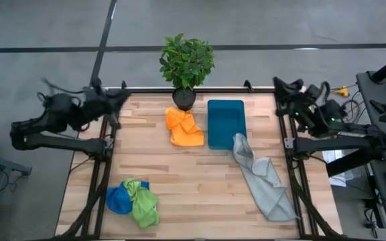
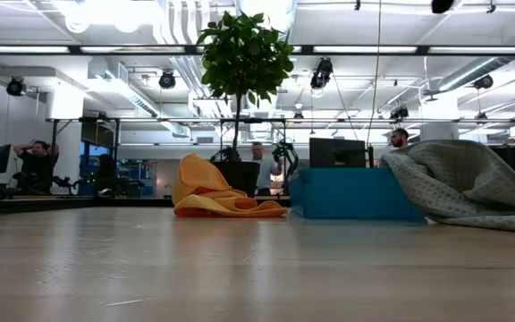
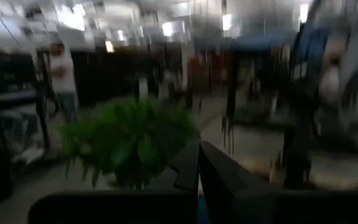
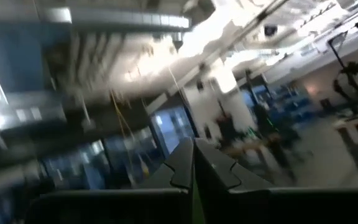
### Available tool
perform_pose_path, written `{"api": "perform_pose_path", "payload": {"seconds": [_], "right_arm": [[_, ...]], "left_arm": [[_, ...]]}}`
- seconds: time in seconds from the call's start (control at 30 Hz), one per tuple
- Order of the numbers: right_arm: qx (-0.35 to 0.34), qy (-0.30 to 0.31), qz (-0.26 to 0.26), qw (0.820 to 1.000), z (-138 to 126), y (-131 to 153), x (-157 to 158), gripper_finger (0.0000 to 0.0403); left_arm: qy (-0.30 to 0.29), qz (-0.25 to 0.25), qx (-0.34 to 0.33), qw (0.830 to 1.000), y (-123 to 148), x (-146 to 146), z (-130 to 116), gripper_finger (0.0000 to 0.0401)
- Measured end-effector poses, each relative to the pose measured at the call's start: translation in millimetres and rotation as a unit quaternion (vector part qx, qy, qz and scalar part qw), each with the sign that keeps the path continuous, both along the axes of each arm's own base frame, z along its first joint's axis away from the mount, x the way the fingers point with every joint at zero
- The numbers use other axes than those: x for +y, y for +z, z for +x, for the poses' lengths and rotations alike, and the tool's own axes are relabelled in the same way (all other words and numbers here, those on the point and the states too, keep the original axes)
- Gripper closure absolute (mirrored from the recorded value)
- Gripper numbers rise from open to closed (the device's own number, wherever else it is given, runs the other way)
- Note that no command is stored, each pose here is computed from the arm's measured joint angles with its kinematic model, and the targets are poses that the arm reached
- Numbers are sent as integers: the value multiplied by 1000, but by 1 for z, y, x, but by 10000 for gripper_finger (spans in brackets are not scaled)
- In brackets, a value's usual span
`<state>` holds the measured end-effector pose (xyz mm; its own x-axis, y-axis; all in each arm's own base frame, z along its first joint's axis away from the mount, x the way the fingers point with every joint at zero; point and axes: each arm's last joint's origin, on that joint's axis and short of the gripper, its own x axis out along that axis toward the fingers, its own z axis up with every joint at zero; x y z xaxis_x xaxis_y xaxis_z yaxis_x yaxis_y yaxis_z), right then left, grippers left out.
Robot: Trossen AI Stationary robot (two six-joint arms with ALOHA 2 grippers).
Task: Fold microfiber towels
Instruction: Fold the orange microfiber towel
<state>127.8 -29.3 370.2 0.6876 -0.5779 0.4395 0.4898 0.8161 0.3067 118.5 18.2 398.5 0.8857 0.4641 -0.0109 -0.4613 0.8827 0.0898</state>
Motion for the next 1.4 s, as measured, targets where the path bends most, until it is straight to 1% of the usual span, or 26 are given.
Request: {"api": "perform_pose_path", "payload": {"seconds": [0.1, 0.2, 0.27, 0.33, 0.43, 0.47, 0.5, 0.53, 0.6, 0.7, 0.73, 0.77, 0.83, 0.9, 0.97, 1.07, 1.17, 1.23, 1.3, 1.33, 1.4], "right_arm": [[61, 1, 5, 998, 13, 7, -1, 394], [108, 31, -2, 994, 25, 11, -1, 394], [121, 55, -7, 991, 31, 13, -1, 394], [128, 72, -4, 989, 36, 14, 0, 394], [138, 79, 3, 987, 41, 12, -1, 394], [140, 79, 3, 987, 42, 11, -1, 394], [140, 79, 3, 987, 43, 11, -1, 394], [139, 80, 6, 987, 43, 11, -1, 394], [135, 84, 15, 987, 44, 10, -1, 394], [133, 90, 30, 987, 44, 8, -1, 394], [133, 92, 37, 986, 44, 8, -1, 394], [134, 95, 44, 985, 44, 7, -1, 394], [139, 99, 60, 983, 43, 4, -1, 394], [147, 101, 70, 981, 44, 2, -1, 394], [148, 105, 82, 980, 44, 0, -1, 394], [138, 110, 96, 980, 43, 0, -1, 394], [137, 111, 99, 979, 43, 0, -1, 394], [145, 110, 101, 978, 44, -1, -1, 394], [149, 110, 101, 977, 44, -2, -1, 394], [149, 110, 102, 977, 44, -2, -1, 394], [147, 111, 105, 977, 44, -2, -1, 394]], "left_arm": [[-3, -4, 81, 997, 4, 0, 9, 401], [-7, -7, 136, 991, -1, 1, 30, 401], [-6, -1, 162, 987, -6, 2, 43, 401], [-9, 17, 194, 981, -13, 3, 56, 401], [-21, 73, 262, 962, -27, 4, 73, 401], [-25, 81, 284, 955, -33, 4, 80, 401], [-26, 82, 296, 951, -37, 4, 86, 401], [-24, 77, 295, 952, -38, 5, 91, 401], [-1, 52, 296, 954, -44, 6, 100, 401], [62, -17, 311, 948, -63, 15, 116, 401], [71, -44, 320, 944, -71, 20, 120, 401], [70, -71, 331, 938, -78, 26, 123, 401], [44, -132, 333, 933, -88, 39, 130, 401], [15, -190, 341, 920, -99, 49, 136, 401], [-1, -223, 358, 907, -109, 55, 140, 401], [-14, -238, 392, 888, -117, 58, 139, 401], [-17, -239, 412, 879, -120, 58, 135, 400], [-18, -240, 413, 879, -121, 57, 133, 392], [-12, -240, 409, 880, -120, 59, 131, 372], [-3, -239, 407, 882, -120, 61, 130, 359], [36, -243, 399, 884, -120, 67, 128, 326]]}}
